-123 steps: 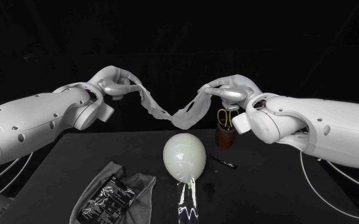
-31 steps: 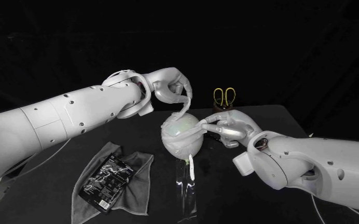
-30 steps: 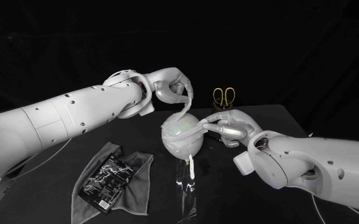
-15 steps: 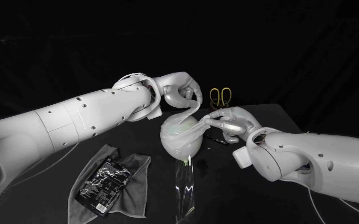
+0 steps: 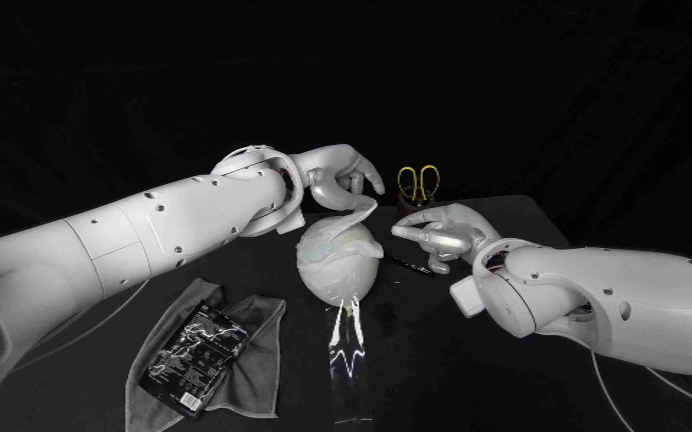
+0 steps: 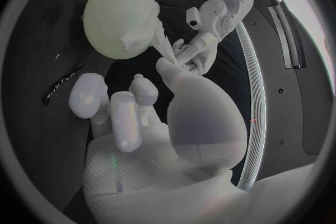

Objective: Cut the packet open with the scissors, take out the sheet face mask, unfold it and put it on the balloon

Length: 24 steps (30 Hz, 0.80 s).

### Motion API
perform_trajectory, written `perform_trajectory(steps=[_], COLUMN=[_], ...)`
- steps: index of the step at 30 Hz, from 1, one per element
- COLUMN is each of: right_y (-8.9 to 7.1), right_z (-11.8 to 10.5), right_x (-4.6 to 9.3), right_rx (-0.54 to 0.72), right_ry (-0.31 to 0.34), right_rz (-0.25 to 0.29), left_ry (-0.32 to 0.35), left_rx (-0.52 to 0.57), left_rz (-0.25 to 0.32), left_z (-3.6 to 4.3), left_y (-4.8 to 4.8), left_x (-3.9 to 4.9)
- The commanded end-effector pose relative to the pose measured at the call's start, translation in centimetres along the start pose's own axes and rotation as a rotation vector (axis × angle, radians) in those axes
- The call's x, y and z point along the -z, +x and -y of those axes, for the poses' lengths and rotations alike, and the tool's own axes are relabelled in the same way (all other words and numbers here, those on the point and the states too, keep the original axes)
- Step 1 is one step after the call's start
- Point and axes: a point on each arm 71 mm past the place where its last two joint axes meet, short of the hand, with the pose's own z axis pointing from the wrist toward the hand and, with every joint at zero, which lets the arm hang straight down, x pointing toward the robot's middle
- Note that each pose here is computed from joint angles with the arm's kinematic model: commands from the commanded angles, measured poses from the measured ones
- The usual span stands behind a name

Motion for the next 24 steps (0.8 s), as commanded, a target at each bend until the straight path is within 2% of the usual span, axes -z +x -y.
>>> perform_trajectory(steps=[1,8,14,24], right_y=[-0.54,-0.99,-1.37,-1.28], right_z=[0.40,0.78,0.86,0.82], right_x=[-0.07,-0.24,-0.47,-0.68], right_rx=[0.072,0.091,0.098,0.096], right_ry=[0.036,0.055,0.035,0.008], right_rz=[0.038,0.064,0.094,0.105], left_ry=[-0.018,-0.025,-0.039,-0.063], left_rx=[0.027,0.048,0.082,0.148], left_rz=[-0.024,-0.020,0.016,0.055], left_z=[0.04,0.06,-0.06,-0.23], left_y=[0.25,0.37,0.36,0.31], left_x=[-0.18,-0.32,-0.59,-0.80])
